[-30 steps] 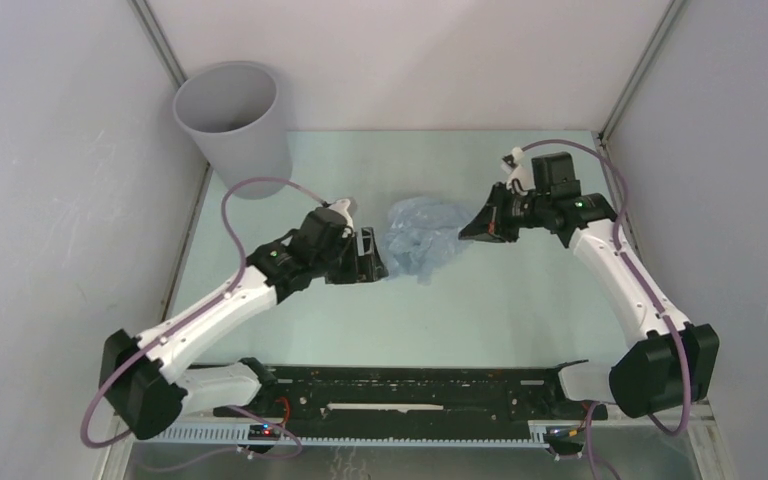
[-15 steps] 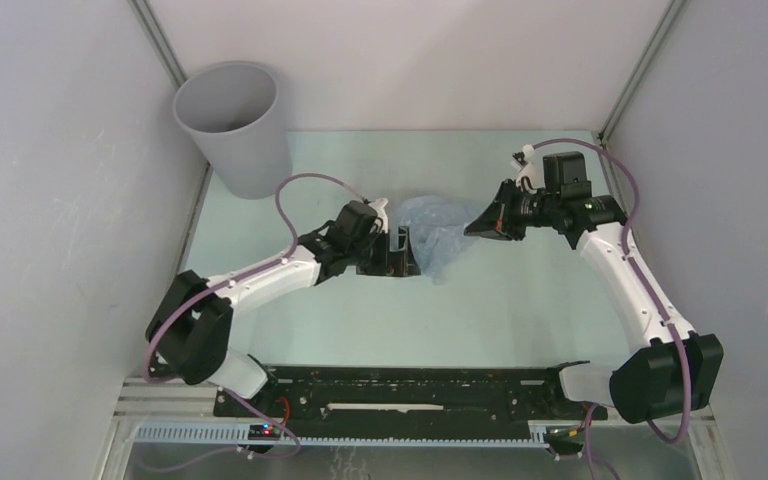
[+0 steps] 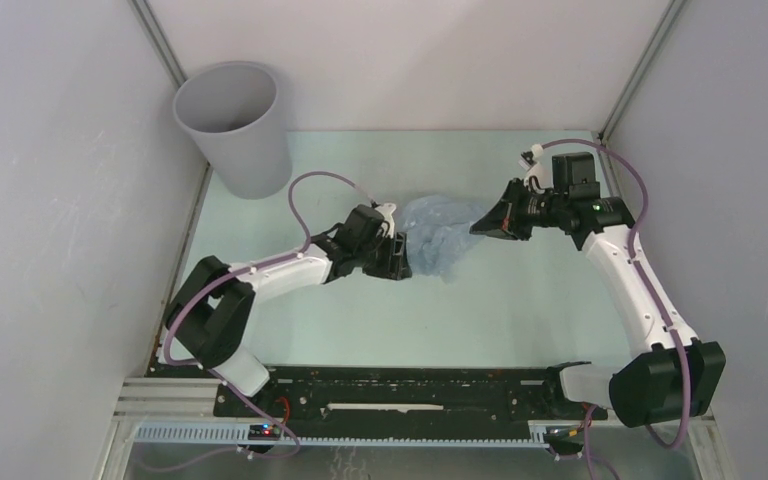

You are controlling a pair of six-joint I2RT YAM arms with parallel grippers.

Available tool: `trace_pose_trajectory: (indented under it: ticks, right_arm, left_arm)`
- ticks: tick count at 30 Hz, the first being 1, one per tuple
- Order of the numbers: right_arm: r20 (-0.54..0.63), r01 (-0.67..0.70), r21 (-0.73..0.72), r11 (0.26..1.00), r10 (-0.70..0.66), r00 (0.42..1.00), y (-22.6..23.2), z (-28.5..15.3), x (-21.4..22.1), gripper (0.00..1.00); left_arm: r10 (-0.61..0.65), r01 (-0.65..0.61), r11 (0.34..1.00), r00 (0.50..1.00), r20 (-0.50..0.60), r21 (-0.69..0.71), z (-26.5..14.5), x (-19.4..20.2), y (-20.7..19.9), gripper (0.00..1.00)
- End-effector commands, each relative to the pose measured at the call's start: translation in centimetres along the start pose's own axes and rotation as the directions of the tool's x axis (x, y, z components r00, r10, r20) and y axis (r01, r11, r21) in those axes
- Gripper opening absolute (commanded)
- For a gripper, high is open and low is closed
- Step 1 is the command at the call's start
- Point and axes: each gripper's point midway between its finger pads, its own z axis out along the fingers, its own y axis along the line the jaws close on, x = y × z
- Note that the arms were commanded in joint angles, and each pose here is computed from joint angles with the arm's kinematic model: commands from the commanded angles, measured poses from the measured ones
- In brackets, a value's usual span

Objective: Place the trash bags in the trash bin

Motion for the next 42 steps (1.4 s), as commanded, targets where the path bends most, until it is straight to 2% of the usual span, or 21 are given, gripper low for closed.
trace_pose_trajectory:
  ticks: [1, 5, 7, 9, 11, 15, 18, 20, 22, 24, 25, 26, 27, 28, 30, 31, 32, 35, 37, 40, 42]
  right_arm:
    - [0.022, 0.030, -0.027, 0.999, -0.029, 0.999, 0.7, -1.0, -0.1, 0.00]
    - [0.050, 0.039, 0.011, 0.999, -0.039, 0.998, 0.0, -1.3, -0.5, 0.00]
    - [0.070, 0.037, 0.034, 0.999, -0.040, 0.997, -0.3, -1.4, -1.0, 0.00]
    - [0.098, 0.047, 0.063, 0.997, -0.053, 0.994, -0.1, -1.7, -2.0, 0.00]
    - [0.141, 0.078, 0.098, 0.992, -0.092, 0.986, 0.9, -2.7, -3.7, 0.00]
    - [0.245, 0.168, 0.134, 0.977, -0.197, 0.949, 5.6, -6.7, -7.0, 0.00]
    - [0.355, 0.274, 0.066, 0.959, -0.280, 0.892, 12.1, -11.0, -8.0, 0.00]
    - [0.422, 0.364, 0.046, 0.930, -0.349, 0.837, 14.8, -12.6, -7.7, 0.00]
    - [0.473, 0.440, 0.072, 0.895, -0.419, 0.775, 15.0, -12.3, -7.0, 0.00]
    - [0.460, 0.463, 0.090, 0.882, -0.450, 0.766, 12.0, -9.2, -5.7, 0.00]
    - [0.425, 0.446, 0.087, 0.891, -0.438, 0.792, 9.7, -7.2, -4.6, 0.00]
    - [0.358, 0.398, 0.088, 0.913, -0.402, 0.843, 6.9, -5.0, -3.2, 0.00]
    - [0.271, 0.335, 0.090, 0.938, -0.347, 0.898, 4.2, -3.0, -1.4, 0.00]
    - [0.167, 0.274, 0.096, 0.957, -0.287, 0.943, 1.7, -1.3, 0.8, 0.00]
    - [-0.014, 0.221, 0.132, 0.966, -0.221, 0.975, -1.9, 1.1, 5.4, 0.00]
    - [-0.085, 0.228, 0.158, 0.961, -0.216, 0.973, -3.3, 1.9, 7.9, 0.00]
    - [-0.108, 0.251, 0.158, 0.955, -0.236, 0.966, -3.5, 2.1, 9.1, 0.00]
    - [-0.104, 0.292, 0.154, 0.944, -0.279, 0.955, -3.6, 2.0, 10.5, 0.00]
    - [-0.032, 0.303, 0.131, 0.944, -0.302, 0.953, -2.0, 1.1, 8.5, 0.00]
    - [0.100, 0.315, 0.102, 0.944, -0.325, 0.940, 2.3, -1.6, 2.8, 0.00]
    - [0.201, 0.340, 0.078, 0.937, -0.349, 0.915, 7.0, -4.8, -1.6, 0.00]
  left_arm:
    - [0.025, -0.019, 0.996, 0.998, 0.065, -0.089, -0.5, -2.4, 0.8, 0.50]
    - [-0.025, 0.047, 0.974, 0.995, 0.100, -0.223, -3.0, -4.1, 3.7, 0.12]
    - [-0.095, 0.139, 0.949, 0.981, 0.167, -0.281, -5.8, -6.9, 5.6, 0.01]
    - [-0.145, 0.216, 0.934, 0.957, 0.250, -0.285, -9.5, -11.1, 5.8, 0.00]
    - [-0.141, 0.241, 0.931, 0.929, 0.341, -0.273, -13.9, -15.4, 5.0, 0.00]
    - [0.004, 0.140, 0.963, 0.847, 0.531, -0.231, -23.8, -22.7, -0.4, 0.00]
    - [0.115, 0.038, 0.976, 0.745, 0.657, -0.214, -30.6, -24.8, -4.9, 0.00]
    - [0.187, -0.011, 0.969, 0.687, 0.702, -0.247, -33.0, -24.3, -6.4, 0.00]
    - [0.180, 0.015, 0.967, 0.670, 0.720, -0.255, -32.1, -22.6, -5.7, 0.02]
    - [0.040, 0.123, 0.973, 0.742, 0.669, -0.195, -27.0, -19.2, -2.8, 0.02]
    - [-0.038, 0.173, 0.969, 0.808, 0.588, -0.175, -23.1, -16.6, -0.7, 0.01]
    - [-0.113, 0.223, 0.959, 0.870, 0.480, -0.177, -19.2, -13.4, 1.0, 0.00]
    - [-0.180, 0.265, 0.942, 0.916, 0.359, -0.204, -15.8, -9.7, 2.6, 0.00]
    - [-0.244, 0.297, 0.927, 0.941, 0.234, -0.231, -13.2, -5.8, 3.6, 0.00]
    - [-0.315, 0.329, 0.910, 0.944, 0.094, -0.252, -10.2, 0.1, 4.2, 0.00]
    - [-0.339, 0.343, 0.904, 0.939, 0.061, -0.255, -9.3, 2.7, 4.4, 0.00]
    - [-0.349, 0.350, 0.908, 0.936, 0.048, -0.230, -9.1, 4.0, 3.7, 0.00]
    - [-0.355, 0.362, 0.926, 0.931, 0.081, -0.109, -9.4, 3.7, 1.6, 0.00]
    - [-0.312, 0.323, 0.943, 0.942, 0.128, -0.080, -10.7, 0.8, 0.5, 0.00]
    - [-0.236, 0.258, 0.963, 0.946, 0.224, -0.078, -14.5, -7.3, -1.5, 0.00]
    - [-0.185, 0.216, 0.975, 0.926, 0.329, -0.059, -18.7, -14.3, -3.7, 0.00]
